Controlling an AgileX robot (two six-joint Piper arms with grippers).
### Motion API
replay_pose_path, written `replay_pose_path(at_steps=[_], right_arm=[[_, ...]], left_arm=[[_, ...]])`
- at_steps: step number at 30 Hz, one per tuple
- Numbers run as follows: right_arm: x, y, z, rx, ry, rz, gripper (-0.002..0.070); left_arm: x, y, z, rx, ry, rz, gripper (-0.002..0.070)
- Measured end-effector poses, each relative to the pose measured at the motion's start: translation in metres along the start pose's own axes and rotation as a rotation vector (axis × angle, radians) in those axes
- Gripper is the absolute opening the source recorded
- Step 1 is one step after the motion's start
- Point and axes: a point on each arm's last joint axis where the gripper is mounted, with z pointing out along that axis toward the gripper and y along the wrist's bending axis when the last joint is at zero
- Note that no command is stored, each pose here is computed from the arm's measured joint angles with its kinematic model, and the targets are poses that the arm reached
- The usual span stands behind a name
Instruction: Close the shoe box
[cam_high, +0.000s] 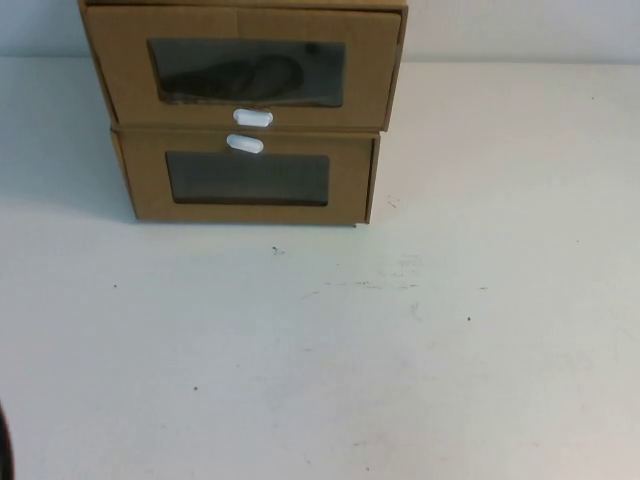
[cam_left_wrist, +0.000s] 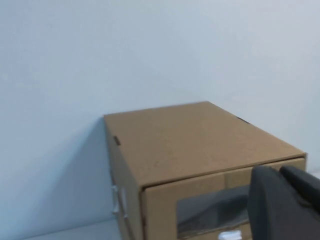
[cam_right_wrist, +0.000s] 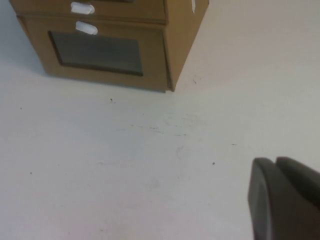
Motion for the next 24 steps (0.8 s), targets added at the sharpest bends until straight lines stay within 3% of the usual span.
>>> replay_pose_path(at_steps=[10, 13, 19, 24], right_arm=[[0.076, -0.014, 0.009, -0.141, -0.222, 0.108, -0.0011], [0.090, -0.018, 0.019, -0.112, -0.255, 0.121, -0.0011], [0.098, -0.016, 0.028, -0.114, -0.357, -0.020, -0.0011], [0.102, -0.015, 0.030, -0.124, -0.364, -0.054, -0.0011]], left_arm=[[0.115, -0.008, -0.066, -0.180, -0.174, 0.019, -0.0005], [0.149, -0.010, -0.066, -0.175, -0.140, -0.018, -0.0005], [0.210, -0.010, -0.054, -0.157, 0.017, -0.133, -0.0005], [0.237, -0.004, -0.052, -0.226, 0.039, -0.186, -0.0005]])
